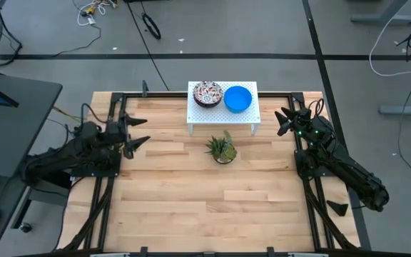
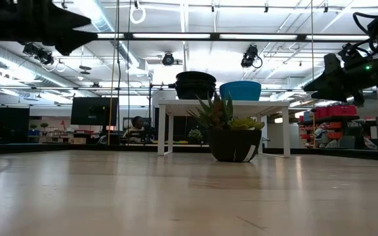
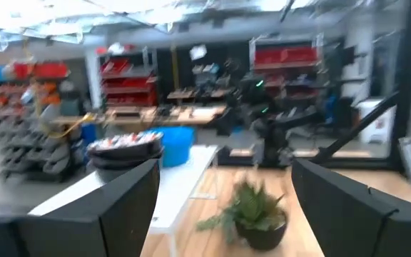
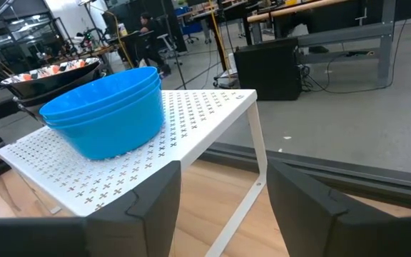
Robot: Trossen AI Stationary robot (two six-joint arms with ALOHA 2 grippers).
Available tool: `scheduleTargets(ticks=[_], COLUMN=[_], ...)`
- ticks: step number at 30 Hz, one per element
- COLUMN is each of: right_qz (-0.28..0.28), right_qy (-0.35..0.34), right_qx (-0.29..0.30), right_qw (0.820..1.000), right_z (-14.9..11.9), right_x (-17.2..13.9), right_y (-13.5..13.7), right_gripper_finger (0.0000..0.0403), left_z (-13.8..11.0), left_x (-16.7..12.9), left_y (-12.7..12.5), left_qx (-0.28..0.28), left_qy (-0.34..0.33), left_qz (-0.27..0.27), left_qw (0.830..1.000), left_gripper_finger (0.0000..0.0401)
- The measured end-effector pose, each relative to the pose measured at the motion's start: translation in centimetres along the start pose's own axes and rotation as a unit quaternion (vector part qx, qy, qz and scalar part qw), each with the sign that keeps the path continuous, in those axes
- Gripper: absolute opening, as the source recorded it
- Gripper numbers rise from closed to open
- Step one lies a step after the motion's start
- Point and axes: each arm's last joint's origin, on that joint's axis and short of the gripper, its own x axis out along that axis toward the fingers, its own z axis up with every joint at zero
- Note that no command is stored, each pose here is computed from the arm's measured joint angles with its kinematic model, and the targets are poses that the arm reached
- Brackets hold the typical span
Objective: Pick & Place Mini bowls
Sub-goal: Return to Home Position
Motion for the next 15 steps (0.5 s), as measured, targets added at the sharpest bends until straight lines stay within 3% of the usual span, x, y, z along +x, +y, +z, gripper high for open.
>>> scheduleTargets(ticks=[7,15], right_qz=[0.000,0.000], right_qy=[0.000,0.000], right_qx=[0.000,0.000], right_qw=[1.000,1.000], right_z=[0.0,0.0], right_x=[0.0,0.0], right_y=[0.0,0.0], right_gripper_finger=[0.0210,0.0210], left_z=[-1.5,-1.8], left_x=[-0.7,-0.7], left_y=[-0.4,-0.3], left_qx=[-0.001,0.028], left_qy=[-0.014,-0.003], left_qz=[-0.022,0.002], left_qw=[1.000,1.000], left_gripper_finger=[0.0323,0.0323])
